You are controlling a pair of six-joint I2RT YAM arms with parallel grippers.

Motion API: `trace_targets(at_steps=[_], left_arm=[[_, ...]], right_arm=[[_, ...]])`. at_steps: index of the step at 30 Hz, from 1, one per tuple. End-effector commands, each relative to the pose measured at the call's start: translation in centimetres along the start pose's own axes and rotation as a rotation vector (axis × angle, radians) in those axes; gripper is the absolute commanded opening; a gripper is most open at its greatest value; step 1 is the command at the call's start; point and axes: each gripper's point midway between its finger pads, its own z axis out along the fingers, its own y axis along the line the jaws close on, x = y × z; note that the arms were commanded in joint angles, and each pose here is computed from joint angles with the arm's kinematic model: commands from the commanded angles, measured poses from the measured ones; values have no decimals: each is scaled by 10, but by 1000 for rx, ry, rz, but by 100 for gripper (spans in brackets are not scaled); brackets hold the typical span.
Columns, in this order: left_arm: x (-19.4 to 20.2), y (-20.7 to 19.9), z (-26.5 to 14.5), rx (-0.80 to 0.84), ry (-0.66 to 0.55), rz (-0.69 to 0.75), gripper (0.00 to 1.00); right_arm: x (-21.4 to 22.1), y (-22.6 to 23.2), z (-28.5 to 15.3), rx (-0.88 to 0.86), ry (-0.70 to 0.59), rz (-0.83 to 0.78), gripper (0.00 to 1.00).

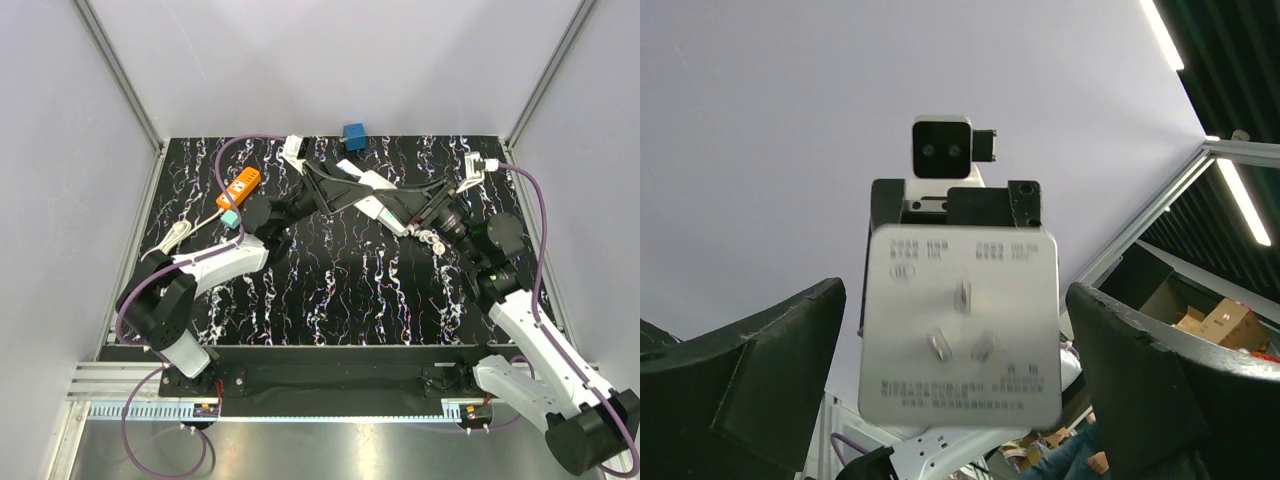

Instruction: Insert the plug

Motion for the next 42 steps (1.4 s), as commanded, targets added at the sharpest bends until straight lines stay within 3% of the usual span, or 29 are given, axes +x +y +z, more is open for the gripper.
trace_targets(at_steps=[1, 10, 17, 22, 23, 25, 26, 27, 29, 30, 32, 33, 39, 42], left_arm=[[-9, -63, -14, 283, -78, 156, 99], [6, -19, -36, 163, -32, 60, 99], [11, 42, -58, 28, 72, -9, 99], [2, 111, -74, -252, 99, 59, 99], [-5, 117, -76, -289, 110, 152, 99], [-6, 148, -86, -469, 135, 155, 99], [-23, 156, -89, -552, 103, 282, 99], [-16, 180, -111, -716, 146, 248, 99], [-50, 195, -116, -896, 138, 410, 99], [-45, 208, -136, -1021, 198, 383, 99], [-75, 218, -135, -1139, 181, 459, 99], [-71, 224, -149, -1204, 255, 470, 99], [-105, 255, -142, -1171, 230, 455, 99], [-118, 276, -147, -1151, 183, 395, 93]], right_arm=[[-14, 16, -8, 36, -25, -100, 0], [-42, 20, -14, 158, -74, -194, 0], [-41, -23, -40, 464, 5, -255, 0], [-40, -38, -61, 584, 15, -270, 0], [-37, -39, -66, 594, 24, -270, 0], [-32, -43, -73, 624, 43, -264, 0], [-36, -43, -78, 643, 20, -269, 0], [-37, -45, -82, 658, 9, -269, 0], [-33, -47, -88, 674, 13, -252, 0], [-32, -47, -90, 682, 15, -243, 0], [-25, -50, -98, 706, 31, -215, 0], [-23, -50, -101, 711, 36, -211, 0], [-18, -47, -120, 725, 19, -195, 0], [-18, -41, -126, 726, 29, -197, 0]])
